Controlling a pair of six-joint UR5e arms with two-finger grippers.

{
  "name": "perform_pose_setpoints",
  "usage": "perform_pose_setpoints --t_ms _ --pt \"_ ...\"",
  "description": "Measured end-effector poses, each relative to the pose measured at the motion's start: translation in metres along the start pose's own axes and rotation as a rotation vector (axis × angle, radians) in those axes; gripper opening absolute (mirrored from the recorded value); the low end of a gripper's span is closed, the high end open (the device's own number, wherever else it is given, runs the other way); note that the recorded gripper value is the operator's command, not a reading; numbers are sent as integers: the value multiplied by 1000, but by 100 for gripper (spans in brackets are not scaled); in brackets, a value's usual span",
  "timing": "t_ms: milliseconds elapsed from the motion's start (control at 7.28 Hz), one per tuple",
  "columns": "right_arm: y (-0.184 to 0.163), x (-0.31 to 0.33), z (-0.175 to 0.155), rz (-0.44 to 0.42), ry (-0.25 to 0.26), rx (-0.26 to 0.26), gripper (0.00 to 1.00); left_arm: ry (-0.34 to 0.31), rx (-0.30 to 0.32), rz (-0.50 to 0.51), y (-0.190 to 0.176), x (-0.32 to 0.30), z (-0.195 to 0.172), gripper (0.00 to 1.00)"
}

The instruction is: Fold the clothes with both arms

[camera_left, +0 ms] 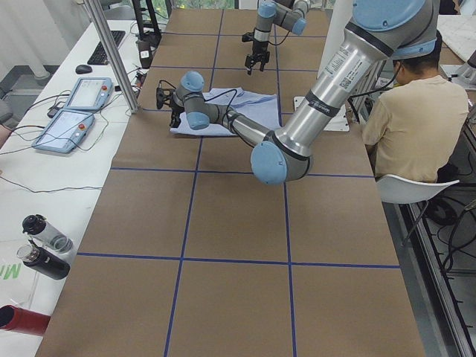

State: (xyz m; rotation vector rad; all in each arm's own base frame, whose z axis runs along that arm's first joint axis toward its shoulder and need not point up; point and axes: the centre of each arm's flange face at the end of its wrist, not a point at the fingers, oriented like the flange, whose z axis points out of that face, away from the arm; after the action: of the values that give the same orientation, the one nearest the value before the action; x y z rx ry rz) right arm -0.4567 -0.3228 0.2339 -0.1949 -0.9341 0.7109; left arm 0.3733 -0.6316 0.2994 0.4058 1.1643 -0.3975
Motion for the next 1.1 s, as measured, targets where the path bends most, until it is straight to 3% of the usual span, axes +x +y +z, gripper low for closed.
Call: perform_pose_setpoints --t_ms 275,550,825,1100 --pt "23 5 32 -347 59 14 100 10 -23 55 14 -46 -43 97" --pt "44 -3 43 -656 177 43 100 12 -53 69 28 -81 -77 97" --pt "60 -16 47 -833 242 62 100 -2 -67 62 41 -108 -95 97" --pt "73 -35 68 -921 279 79 100 -15 -70 56 46 -122 -100 97"
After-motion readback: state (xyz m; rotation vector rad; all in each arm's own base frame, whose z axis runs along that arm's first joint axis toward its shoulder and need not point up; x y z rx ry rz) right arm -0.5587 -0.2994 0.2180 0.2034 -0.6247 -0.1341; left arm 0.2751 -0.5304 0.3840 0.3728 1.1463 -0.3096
